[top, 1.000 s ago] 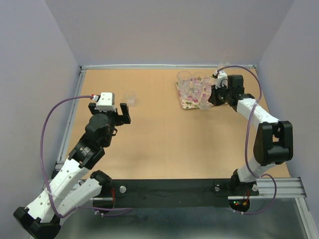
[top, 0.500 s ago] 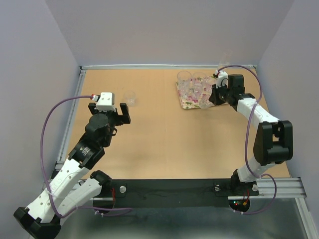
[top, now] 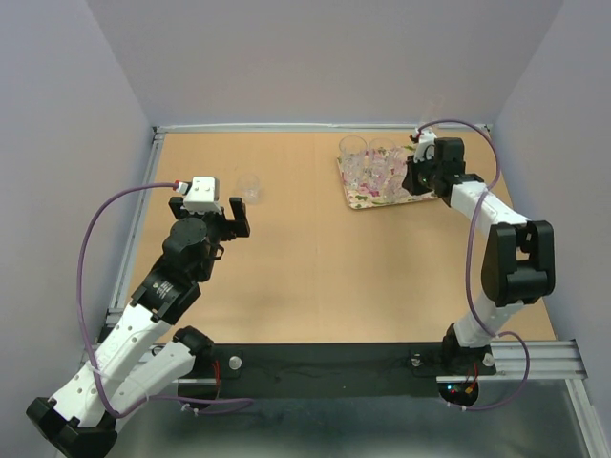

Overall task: Place the glasses into the tray
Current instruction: Place the glass into the tray

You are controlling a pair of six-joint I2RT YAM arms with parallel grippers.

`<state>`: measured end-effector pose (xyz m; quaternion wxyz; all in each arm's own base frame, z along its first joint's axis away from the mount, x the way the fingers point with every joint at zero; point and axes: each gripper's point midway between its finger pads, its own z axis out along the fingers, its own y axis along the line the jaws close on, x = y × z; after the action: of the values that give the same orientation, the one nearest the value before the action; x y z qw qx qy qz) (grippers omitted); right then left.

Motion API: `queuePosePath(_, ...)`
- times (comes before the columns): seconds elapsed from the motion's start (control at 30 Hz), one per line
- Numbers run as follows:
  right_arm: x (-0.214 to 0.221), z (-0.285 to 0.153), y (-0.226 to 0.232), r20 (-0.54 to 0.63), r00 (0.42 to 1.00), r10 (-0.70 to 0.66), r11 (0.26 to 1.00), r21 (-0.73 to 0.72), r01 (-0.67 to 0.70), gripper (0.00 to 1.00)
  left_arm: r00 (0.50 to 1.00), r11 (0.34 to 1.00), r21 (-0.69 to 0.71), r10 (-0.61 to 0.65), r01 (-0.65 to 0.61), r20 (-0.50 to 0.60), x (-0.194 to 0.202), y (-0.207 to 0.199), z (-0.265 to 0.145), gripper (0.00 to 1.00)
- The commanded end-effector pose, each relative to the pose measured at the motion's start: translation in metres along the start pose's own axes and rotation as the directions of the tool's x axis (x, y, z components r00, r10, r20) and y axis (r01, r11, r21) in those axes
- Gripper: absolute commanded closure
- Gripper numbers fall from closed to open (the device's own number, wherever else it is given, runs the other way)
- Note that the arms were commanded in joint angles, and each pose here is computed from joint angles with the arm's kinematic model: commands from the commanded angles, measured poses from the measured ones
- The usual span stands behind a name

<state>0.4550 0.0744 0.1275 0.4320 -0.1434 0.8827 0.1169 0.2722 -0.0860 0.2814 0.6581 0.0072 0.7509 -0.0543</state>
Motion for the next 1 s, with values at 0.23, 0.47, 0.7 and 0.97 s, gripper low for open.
queuePosePath(0.23, -0.050, 0.020, -0.029, 0.124, 0.992, -0.002, 0.995, 0.100, -0.011, 0.98, 0.999, 1.000, -0.005, -0.007, 0.007, 0.038, -0.006, 0.002, 0.002, 0.01)
queuePosePath(0.47, -0.049, 0.030, -0.036, 0.113, 0.994, -0.003, 0.993, 0.122, -0.011, 0.95, 0.999, 1.000, -0.009, -0.007, 0.007, 0.034, -0.005, 0.002, 0.003, 0.01)
queuePosePath(0.7, -0.042, 0.041, -0.041, 0.088, 0.996, -0.014, 0.992, 0.129, 0.002, 0.89, 0.999, 1.000, -0.012, -0.005, 0.005, 0.033, -0.005, 0.003, 0.004, 0.01)
queuePosePath(0.97, -0.036, 0.049, -0.045, 0.071, 0.997, -0.017, 0.991, 0.136, 0.008, 0.81, 1.000, 1.000, -0.014, -0.004, 0.004, 0.031, -0.004, 0.004, 0.004, 0.01)
